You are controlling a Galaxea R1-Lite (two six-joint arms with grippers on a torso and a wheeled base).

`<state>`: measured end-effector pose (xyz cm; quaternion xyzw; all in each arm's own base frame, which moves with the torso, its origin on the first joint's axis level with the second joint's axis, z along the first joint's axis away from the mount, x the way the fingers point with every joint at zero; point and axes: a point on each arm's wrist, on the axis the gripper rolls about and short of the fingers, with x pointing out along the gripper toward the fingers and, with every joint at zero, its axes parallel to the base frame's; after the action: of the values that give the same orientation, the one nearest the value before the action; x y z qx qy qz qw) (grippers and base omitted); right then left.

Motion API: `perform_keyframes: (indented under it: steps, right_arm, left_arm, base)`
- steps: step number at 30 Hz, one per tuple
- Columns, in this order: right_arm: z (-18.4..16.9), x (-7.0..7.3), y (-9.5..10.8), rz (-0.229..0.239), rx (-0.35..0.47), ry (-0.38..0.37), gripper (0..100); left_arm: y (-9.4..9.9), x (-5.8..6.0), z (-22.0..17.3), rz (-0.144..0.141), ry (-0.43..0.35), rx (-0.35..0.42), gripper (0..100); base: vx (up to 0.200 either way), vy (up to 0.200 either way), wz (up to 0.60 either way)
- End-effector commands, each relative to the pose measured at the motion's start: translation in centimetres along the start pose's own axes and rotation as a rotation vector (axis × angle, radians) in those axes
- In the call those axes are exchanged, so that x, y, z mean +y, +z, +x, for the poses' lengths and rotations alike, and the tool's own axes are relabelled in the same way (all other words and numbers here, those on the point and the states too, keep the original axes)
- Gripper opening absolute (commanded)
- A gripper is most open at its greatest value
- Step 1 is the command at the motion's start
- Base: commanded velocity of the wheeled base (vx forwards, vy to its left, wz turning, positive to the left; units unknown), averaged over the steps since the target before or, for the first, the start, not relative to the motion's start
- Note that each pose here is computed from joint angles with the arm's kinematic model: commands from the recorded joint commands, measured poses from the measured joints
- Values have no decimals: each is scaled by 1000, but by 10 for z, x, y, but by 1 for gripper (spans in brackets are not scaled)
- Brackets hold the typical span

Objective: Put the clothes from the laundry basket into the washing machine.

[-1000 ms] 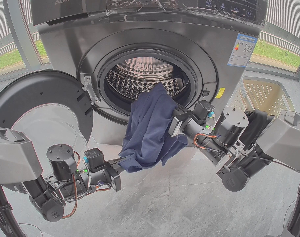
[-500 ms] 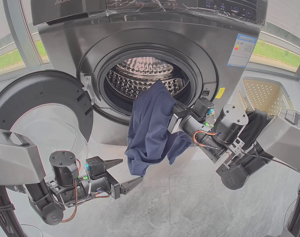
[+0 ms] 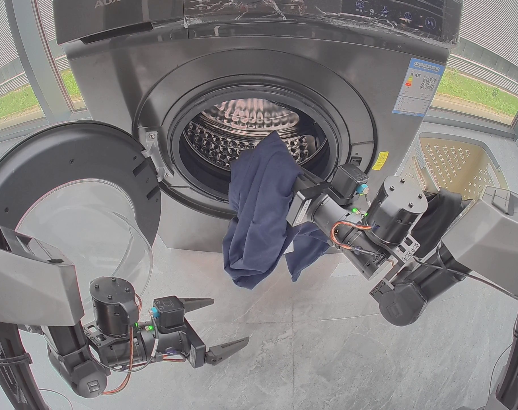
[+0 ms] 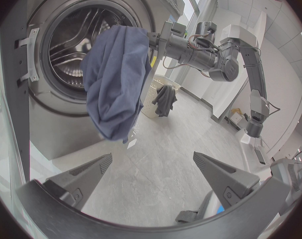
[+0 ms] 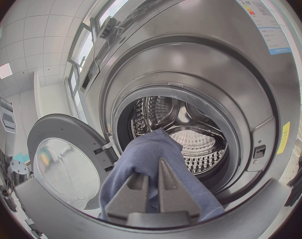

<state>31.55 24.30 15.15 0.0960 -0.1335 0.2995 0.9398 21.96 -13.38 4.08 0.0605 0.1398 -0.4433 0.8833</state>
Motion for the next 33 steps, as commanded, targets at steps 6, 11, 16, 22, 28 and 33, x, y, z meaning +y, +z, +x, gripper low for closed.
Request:
perform_keyframes:
  steps: [6, 11, 16, 22, 28, 33]
  right_arm:
    - [-4, 7, -7, 0, 27, 16, 0]
    - [-3, 7, -12, 0, 37, 19, 0]
    - [-3, 14, -12, 5, 35, 35, 0]
    - [-3, 20, -12, 9, 35, 48, 0]
    - [-7, 26, -12, 13, 46, 61, 0]
    - [-15, 31, -17, 17, 76, 73, 0]
  left_arm:
    - [53, 19, 29, 45, 43, -242, 100]
    - [66, 24, 39, 57, 54, -303, 100]
    - [54, 22, 59, 51, 19, -269, 100]
    - [45, 22, 83, 48, 8, -262, 100]
    - [43, 40, 108, 38, 105, -297, 100]
    - [47, 44, 117, 18, 133, -327, 100]
  base:
    - [0, 0, 0]
    - [0, 0, 0]
    - [0, 0, 0]
    - [0, 0, 0]
    - [0, 0, 0]
    - [0, 0, 0]
